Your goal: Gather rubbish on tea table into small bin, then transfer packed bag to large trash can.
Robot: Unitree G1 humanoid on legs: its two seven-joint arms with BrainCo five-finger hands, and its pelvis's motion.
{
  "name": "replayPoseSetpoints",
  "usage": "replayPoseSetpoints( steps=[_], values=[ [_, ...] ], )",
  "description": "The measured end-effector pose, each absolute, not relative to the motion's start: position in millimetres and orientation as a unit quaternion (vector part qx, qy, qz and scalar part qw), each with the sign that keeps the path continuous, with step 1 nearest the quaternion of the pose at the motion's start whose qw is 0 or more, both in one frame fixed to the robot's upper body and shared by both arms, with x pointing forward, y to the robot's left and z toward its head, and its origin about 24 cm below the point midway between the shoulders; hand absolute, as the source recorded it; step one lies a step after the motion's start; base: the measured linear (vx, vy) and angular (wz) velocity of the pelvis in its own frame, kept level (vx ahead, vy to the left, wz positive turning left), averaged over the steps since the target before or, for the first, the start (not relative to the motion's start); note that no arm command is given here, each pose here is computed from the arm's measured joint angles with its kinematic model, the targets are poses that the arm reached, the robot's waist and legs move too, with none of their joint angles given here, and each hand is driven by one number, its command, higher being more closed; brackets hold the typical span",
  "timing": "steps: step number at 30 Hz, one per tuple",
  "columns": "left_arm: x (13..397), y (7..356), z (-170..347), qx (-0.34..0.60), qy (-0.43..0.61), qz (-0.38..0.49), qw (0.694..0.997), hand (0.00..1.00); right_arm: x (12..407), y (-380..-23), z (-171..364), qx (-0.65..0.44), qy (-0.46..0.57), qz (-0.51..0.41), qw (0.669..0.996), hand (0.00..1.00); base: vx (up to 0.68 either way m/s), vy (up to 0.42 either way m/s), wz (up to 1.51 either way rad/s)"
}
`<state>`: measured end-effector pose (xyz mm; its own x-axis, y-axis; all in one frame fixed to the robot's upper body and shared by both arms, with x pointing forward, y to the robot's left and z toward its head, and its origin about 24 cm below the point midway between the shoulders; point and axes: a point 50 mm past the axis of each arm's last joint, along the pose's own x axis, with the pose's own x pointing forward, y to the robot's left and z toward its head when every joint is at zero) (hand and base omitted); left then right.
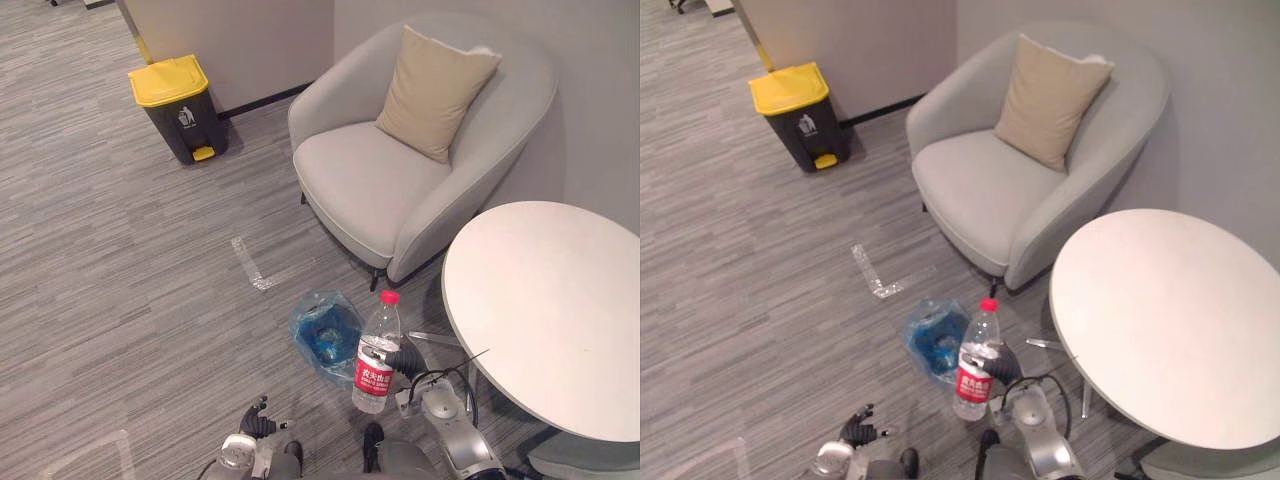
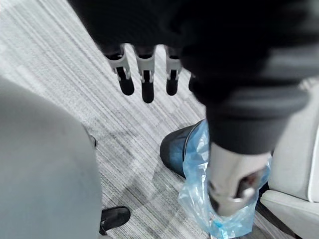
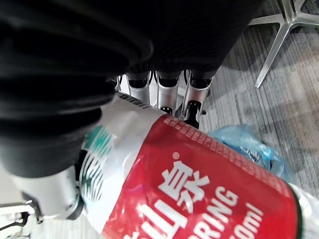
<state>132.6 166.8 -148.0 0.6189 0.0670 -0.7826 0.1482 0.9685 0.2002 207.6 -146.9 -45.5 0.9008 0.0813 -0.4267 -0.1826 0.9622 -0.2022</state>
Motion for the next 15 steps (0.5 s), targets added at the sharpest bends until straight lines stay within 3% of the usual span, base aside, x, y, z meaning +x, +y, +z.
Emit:
replayPoseSetpoints(
  steps=[8, 15],
  values=[
    [140.8, 162.4, -144.3, 0.131, 0.419, -0.033, 0.898, 0.00, 211.3, -150.6, -42.1, -0.126, 0.209, 0.065, 0.968, 1.00, 0.10, 0.075, 0.04],
    [145.6, 167.2, -141.9, 0.143, 0.411, -0.034, 0.900, 0.00, 216.4, -132.9, -42.9, -0.127, 0.211, 0.112, 0.963, 1.00, 0.01, 0.080, 0.03]
  ],
)
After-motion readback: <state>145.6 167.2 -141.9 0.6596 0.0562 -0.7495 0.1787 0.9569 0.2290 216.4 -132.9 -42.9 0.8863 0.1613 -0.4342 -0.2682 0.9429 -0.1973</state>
